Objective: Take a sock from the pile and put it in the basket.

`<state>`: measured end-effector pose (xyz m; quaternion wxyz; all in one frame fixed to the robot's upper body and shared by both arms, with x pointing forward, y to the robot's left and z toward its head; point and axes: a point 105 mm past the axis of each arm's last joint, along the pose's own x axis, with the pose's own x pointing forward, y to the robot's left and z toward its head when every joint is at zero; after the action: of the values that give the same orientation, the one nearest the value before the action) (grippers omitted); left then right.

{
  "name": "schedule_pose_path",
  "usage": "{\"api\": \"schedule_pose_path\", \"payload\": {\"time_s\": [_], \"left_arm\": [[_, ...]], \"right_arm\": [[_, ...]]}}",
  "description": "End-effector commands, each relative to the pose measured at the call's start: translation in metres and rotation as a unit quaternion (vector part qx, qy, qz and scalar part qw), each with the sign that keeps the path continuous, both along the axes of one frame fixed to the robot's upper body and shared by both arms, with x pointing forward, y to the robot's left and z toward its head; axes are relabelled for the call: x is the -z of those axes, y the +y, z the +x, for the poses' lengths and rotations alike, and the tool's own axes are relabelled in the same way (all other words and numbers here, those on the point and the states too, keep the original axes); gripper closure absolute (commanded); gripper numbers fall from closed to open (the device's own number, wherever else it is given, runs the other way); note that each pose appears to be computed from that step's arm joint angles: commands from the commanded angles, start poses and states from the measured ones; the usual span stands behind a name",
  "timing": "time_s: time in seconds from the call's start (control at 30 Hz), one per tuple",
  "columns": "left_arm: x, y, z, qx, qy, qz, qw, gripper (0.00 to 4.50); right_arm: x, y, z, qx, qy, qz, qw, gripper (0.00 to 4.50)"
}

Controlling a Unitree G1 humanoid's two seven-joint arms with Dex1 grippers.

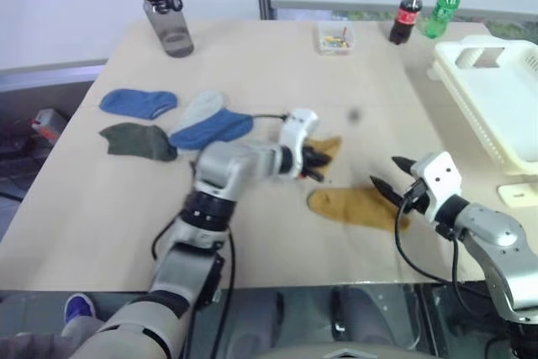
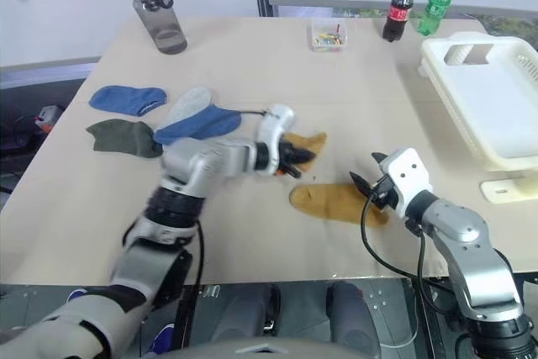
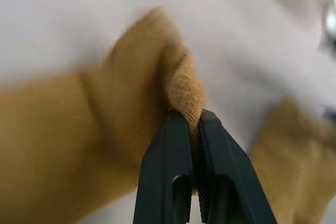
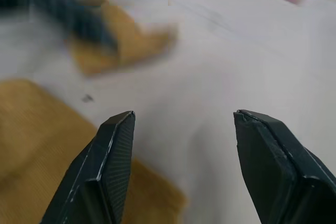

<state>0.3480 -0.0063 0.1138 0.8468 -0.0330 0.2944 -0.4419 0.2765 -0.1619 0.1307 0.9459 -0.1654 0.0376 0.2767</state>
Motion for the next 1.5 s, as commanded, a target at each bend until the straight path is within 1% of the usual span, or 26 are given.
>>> {"api": "schedule_pose_path", "payload": {"time_s": [0.03, 0.07, 0.1, 0.13, 0.2, 0.27, 0.37, 0.4, 0.47, 0.53, 0.6, 0.67, 0.7, 0.73, 0.8, 0.9, 0.97, 1.1, 1.17, 1.27, 1.3, 1.33, 1.4, 1.47, 1.5], "left_arm": [[-0.009, -0.024, 0.005, 0.012, -0.038, -0.013, 0.999, 3.52], [-0.013, -0.03, 0.004, 0.019, -0.045, -0.018, 0.999, 3.09], [-0.017, -0.032, 0.004, 0.024, -0.049, -0.027, 0.998, 2.57], [-0.027, -0.029, 0.004, 0.034, -0.06, -0.049, 0.996, 2.2], [-0.046, -0.011, 0.005, 0.046, -0.091, -0.088, 0.991, 2.2], [-0.058, 0.01, 0.009, 0.046, -0.118, -0.104, 0.986, 2.2], [-0.063, 0.042, 0.02, 0.019, -0.145, -0.093, 0.985, 2.2], [-0.061, 0.052, 0.025, 0.006, -0.15, -0.08, 0.985, 2.2], [-0.049, 0.07, 0.036, -0.024, -0.158, -0.036, 0.987, 2.2], [-0.041, 0.077, 0.039, -0.022, -0.183, 0.0, 0.983, 2.2], [-0.033, 0.079, 0.04, -0.029, -0.182, 0.007, 0.983, 2.2], [-0.026, 0.08, 0.038, -0.035, -0.179, 0.013, 0.983, 2.2], [-0.025, 0.078, 0.035, -0.027, -0.184, 0.014, 0.983, 2.2], [-0.027, 0.071, 0.03, -0.012, -0.187, 0.0, 0.982, 2.2], [-0.04, 0.048, 0.024, 0.007, -0.189, -0.056, 0.98, 2.2], [-0.058, 0.01, 0.021, 0.027, -0.178, -0.12, 0.976, 2.2], [-0.065, -0.012, 0.019, 0.044, -0.177, -0.134, 0.974, 2.2], [-0.078, -0.043, 0.013, 0.079, -0.181, -0.159, 0.967, 2.2], [-0.076, -0.057, 0.014, 0.087, -0.172, -0.154, 0.969, 2.2], [-0.062, -0.079, 0.013, 0.113, -0.156, -0.136, 0.972, 2.2], [-0.056, -0.084, 0.014, 0.117, -0.161, -0.123, 0.972, 2.2], [-0.054, -0.087, 0.014, 0.123, -0.167, -0.117, 0.971, 2.2], [-0.06, -0.085, 0.016, 0.123, -0.176, -0.13, 0.968, 2.2], [-0.072, -0.065, 0.023, 0.106, -0.191, -0.148, 0.965, 2.2], [-0.075, -0.049, 0.029, 0.089, -0.2, -0.145, 0.965, 2.2]], "right_arm": [[-0.016, -0.005, -0.006, 0.023, -0.027, -0.004, 0.999, 1.42], [-0.016, -0.006, -0.007, 0.026, -0.024, -0.005, 0.999, 1.42], [-0.016, -0.006, -0.008, 0.028, -0.021, -0.004, 0.999, 1.42], [-0.017, -0.004, -0.006, 0.032, -0.021, 0.003, 0.999, 1.42], [-0.02, 0.003, 0.0, 0.032, -0.012, 0.029, 0.999, 1.42], [-0.021, 0.009, 0.007, 0.027, -0.004, 0.043, 0.999, 1.42], [-0.018, 0.017, 0.021, 0.029, 0.017, 0.062, 0.998, 1.42], [-0.016, 0.019, 0.025, 0.029, 0.025, 0.062, 0.997, 1.42], [-0.01, 0.024, 0.033, 0.027, 0.041, 0.064, 0.997, 1.42], [-0.006, 0.03, 0.04, 0.02, 0.052, 0.07, 0.996, 1.42], [0.0, 0.035, 0.048, 0.011, 0.064, 0.077, 0.995, 1.42], [0.005, 0.036, 0.056, 0.006, 0.067, 0.066, 0.996, 1.42], [0.004, 0.036, 0.058, 0.003, 0.064, 0.062, 0.996, 1.42], [-0.001, 0.036, 0.059, -0.002, 0.058, 0.062, 0.996, 1.42], [-0.009, 0.033, 0.058, -0.006, 0.046, 0.064, 0.997, 1.42], [-0.012, 0.028, 0.052, -0.005, 0.041, 0.055, 0.998, 1.42], [-0.013, 0.022, 0.043, 0.001, 0.04, 0.05, 0.998, 1.42], [-0.016, 0.01, 0.027, 0.019, 0.04, 0.045, 0.998, 1.42], [-0.015, 0.002, 0.022, 0.035, 0.043, 0.042, 0.998, 1.42], [-0.014, -0.006, 0.017, 0.057, 0.043, 0.041, 0.997, 1.42], [-0.015, -0.009, 0.017, 0.064, 0.042, 0.042, 0.996, 1.42], [-0.016, -0.01, 0.017, 0.07, 0.041, 0.043, 0.996, 1.42], [-0.02, -0.012, 0.018, 0.079, 0.032, 0.042, 0.995, 1.42], [-0.026, -0.013, 0.023, 0.083, 0.023, 0.042, 0.995, 1.42], [-0.028, -0.014, 0.029, 0.085, 0.019, 0.042, 0.995, 1.42]]}}
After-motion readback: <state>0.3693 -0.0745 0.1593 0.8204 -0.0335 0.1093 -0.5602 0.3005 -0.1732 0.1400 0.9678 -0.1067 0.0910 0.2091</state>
